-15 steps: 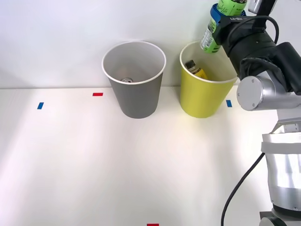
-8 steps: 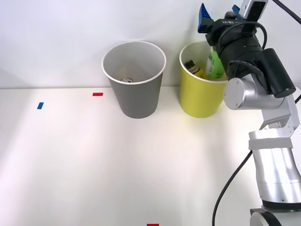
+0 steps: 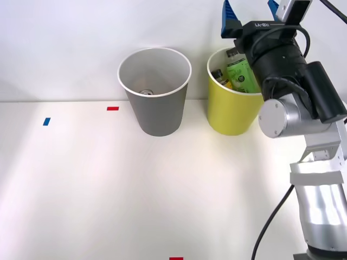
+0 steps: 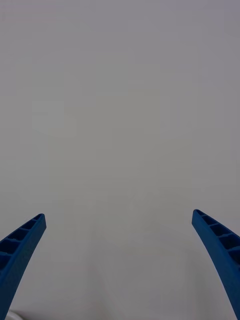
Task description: Put cans in the gray bin, plastic bottles in the light green bin
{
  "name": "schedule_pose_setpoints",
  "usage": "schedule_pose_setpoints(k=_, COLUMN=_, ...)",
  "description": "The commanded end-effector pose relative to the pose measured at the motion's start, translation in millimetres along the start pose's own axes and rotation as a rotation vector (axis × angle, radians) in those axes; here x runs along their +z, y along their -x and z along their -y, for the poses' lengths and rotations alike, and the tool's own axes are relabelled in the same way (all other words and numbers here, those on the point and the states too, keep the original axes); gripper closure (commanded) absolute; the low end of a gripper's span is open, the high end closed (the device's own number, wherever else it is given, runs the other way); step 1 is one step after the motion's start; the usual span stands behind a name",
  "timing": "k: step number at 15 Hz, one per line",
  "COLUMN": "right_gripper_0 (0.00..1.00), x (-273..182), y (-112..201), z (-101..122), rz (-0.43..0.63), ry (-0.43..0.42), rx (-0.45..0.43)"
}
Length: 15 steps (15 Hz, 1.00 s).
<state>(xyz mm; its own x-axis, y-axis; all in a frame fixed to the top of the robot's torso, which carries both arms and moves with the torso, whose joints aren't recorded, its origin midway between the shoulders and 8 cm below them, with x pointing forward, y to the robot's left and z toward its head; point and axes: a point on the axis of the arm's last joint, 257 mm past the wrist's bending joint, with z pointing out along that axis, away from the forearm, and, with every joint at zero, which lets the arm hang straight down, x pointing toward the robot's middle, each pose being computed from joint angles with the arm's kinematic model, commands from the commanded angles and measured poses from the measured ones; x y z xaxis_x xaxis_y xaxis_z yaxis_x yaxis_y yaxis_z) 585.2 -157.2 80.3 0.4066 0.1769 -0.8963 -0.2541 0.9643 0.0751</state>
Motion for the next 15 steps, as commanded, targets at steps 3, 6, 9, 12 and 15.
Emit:
schedule_pose_setpoints(k=3, right_gripper_0=0.00, x=-80.0, y=8.6, z=-0.1, rz=-0.003, ry=0.007, rx=0.011)
schedule_pose_setpoints(k=6, right_gripper_0=0.00, x=-133.4, y=5.4, z=5.5, rz=-0.044, ry=-0.021, rx=0.021)
schedule_pose_setpoints(k=9, right_gripper_0=0.00, x=-182.4, y=-5.1, z=8.1, rz=-0.114, ry=-0.051, rx=0.034)
schedule_pose_setpoints(k=12, right_gripper_0=0.00, x=-217.6, y=-22.3, z=10.1, rz=-0.177, ry=-0.072, rx=0.037)
schedule_pose_setpoints(k=15, right_gripper_0=0.00, x=-250.5, y=-46.6, z=14.5, rz=-0.246, ry=-0.110, rx=0.039)
